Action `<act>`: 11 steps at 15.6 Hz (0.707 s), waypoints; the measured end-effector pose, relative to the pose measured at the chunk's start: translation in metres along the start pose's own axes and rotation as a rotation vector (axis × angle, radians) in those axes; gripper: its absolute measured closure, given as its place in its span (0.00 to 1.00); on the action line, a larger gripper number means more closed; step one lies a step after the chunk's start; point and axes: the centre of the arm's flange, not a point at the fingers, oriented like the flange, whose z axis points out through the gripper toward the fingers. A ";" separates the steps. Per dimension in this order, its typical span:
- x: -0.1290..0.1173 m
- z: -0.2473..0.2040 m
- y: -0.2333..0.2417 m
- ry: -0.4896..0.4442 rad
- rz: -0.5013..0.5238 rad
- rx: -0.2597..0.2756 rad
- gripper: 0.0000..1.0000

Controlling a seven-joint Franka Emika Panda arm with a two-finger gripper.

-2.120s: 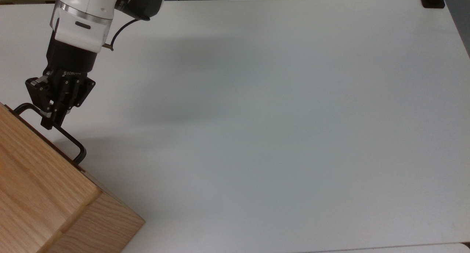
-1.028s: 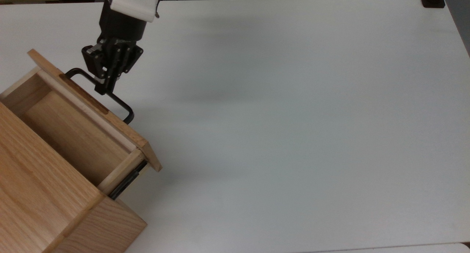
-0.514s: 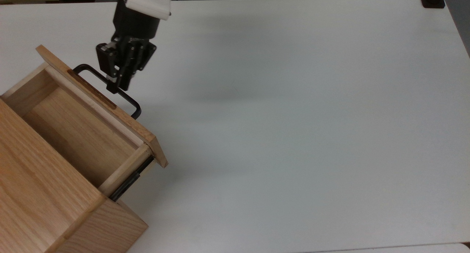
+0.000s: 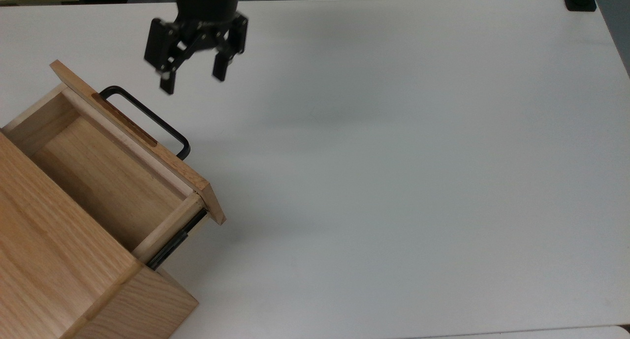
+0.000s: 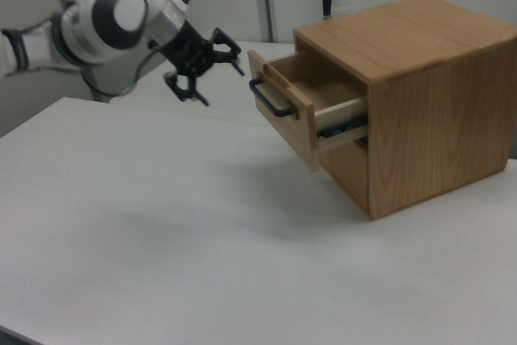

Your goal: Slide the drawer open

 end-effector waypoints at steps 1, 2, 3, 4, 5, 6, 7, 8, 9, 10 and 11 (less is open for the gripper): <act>0.001 -0.012 -0.003 -0.020 0.039 0.049 0.00; 0.002 -0.024 -0.006 -0.040 0.081 0.092 0.00; 0.001 -0.035 -0.009 -0.059 0.125 0.126 0.00; 0.002 -0.044 -0.013 -0.078 0.177 0.161 0.00; 0.002 -0.051 -0.019 -0.099 0.239 0.195 0.00; 0.002 -0.055 -0.024 -0.122 0.308 0.226 0.00; 0.003 -0.057 -0.029 -0.145 0.382 0.254 0.00; 0.003 -0.057 -0.033 -0.166 0.464 0.282 0.00; 0.003 -0.057 -0.037 -0.187 0.551 0.307 0.00; 0.003 -0.056 -0.041 -0.211 0.638 0.333 0.00; 0.003 -0.055 -0.044 -0.234 0.701 0.352 0.00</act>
